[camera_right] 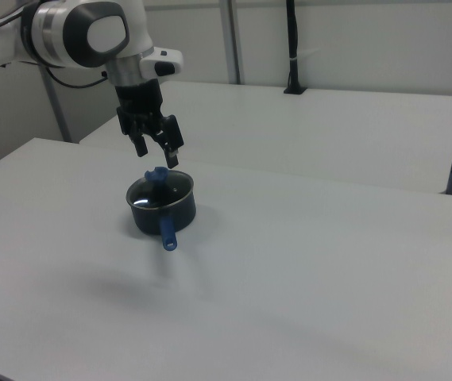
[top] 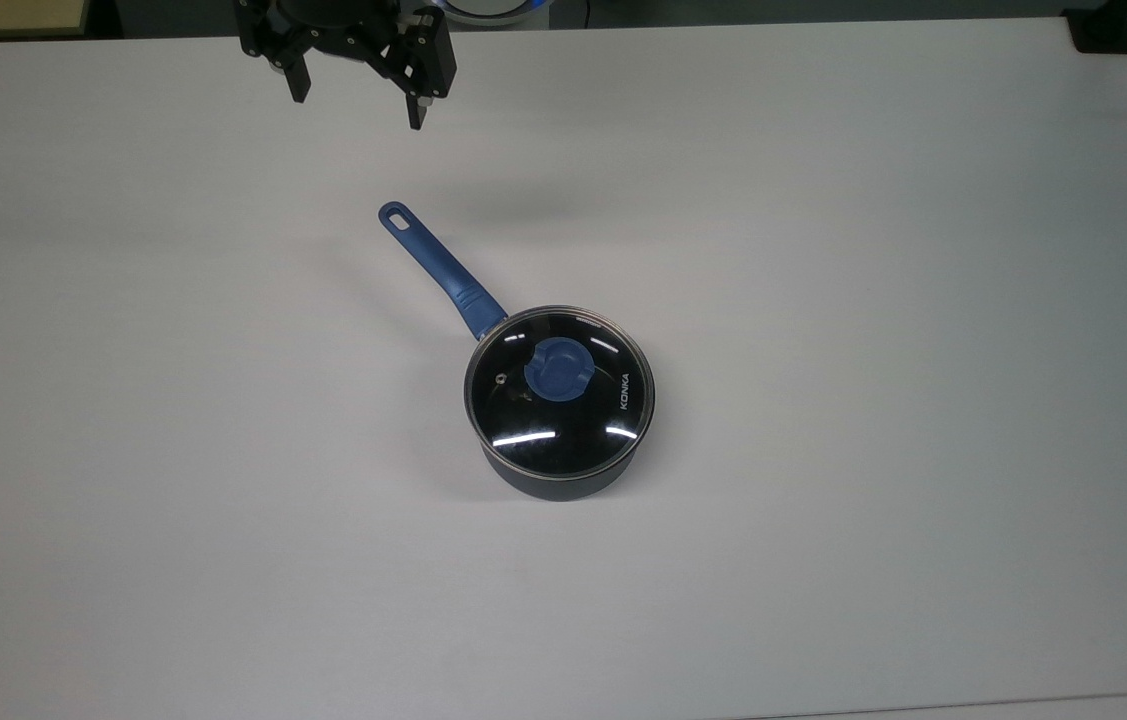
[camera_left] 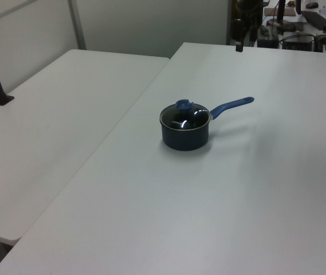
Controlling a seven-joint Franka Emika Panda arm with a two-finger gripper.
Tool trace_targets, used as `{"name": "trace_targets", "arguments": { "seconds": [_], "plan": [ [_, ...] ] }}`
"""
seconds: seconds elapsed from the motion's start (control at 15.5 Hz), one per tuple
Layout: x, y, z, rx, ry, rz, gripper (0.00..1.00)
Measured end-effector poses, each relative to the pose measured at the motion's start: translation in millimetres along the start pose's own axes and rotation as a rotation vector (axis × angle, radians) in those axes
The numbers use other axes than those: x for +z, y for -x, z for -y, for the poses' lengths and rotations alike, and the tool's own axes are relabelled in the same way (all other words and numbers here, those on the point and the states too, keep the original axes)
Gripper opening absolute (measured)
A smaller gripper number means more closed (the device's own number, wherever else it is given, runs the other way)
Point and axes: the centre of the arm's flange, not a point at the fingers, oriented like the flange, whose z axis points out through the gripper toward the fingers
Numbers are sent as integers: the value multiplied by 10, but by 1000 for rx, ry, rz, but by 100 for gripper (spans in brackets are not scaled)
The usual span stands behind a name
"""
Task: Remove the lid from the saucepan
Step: 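Move the gripper down over the blue knob of the glass lid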
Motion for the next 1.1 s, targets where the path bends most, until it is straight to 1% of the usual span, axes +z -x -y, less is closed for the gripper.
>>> {"name": "trace_targets", "arguments": {
  "seconds": [0.64,0.84,1.1],
  "plan": [
    [3,17,-4,-14,2,11,100],
    [-21,25,-7,-38,1,7,100],
    [-10,27,-2,-44,1,10,100]
  ]
}}
